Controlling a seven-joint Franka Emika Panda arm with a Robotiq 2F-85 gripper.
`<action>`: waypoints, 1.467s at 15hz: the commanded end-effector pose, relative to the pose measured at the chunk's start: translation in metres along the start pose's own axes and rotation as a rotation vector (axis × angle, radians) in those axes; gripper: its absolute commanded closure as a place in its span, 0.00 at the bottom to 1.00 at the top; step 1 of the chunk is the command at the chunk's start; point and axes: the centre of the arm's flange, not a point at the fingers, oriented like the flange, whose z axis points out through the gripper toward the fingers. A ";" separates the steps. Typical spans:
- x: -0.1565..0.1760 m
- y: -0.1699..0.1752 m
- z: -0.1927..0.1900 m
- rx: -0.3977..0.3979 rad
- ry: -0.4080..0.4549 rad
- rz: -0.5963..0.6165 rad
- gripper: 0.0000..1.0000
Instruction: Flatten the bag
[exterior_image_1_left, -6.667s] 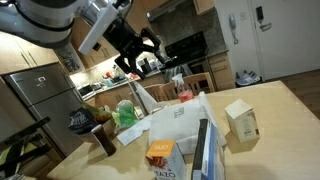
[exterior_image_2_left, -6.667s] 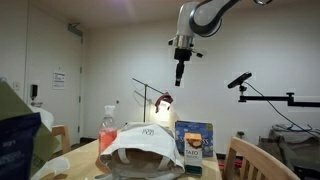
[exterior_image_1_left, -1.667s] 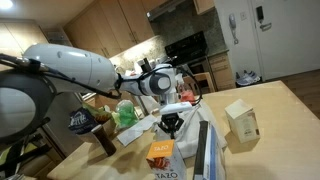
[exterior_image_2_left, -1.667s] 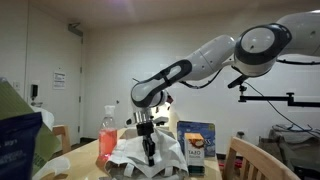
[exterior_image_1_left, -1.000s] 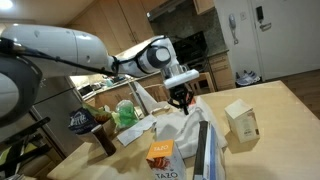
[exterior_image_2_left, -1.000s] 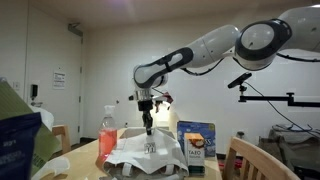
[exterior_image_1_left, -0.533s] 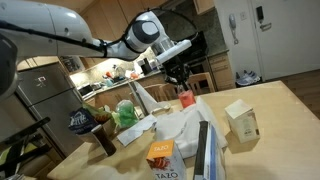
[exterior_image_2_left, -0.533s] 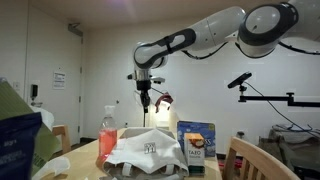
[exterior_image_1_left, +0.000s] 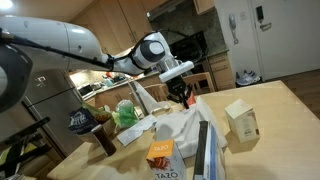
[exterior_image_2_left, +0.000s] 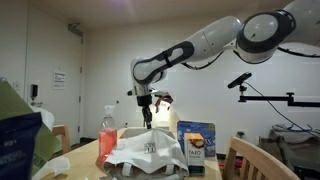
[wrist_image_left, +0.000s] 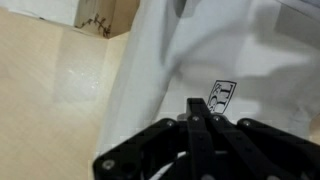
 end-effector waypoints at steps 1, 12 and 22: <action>-0.003 -0.015 0.022 0.018 -0.013 0.025 1.00; 0.002 -0.026 0.069 -0.024 -0.147 -0.012 1.00; 0.014 -0.023 0.093 -0.112 -0.190 -0.059 1.00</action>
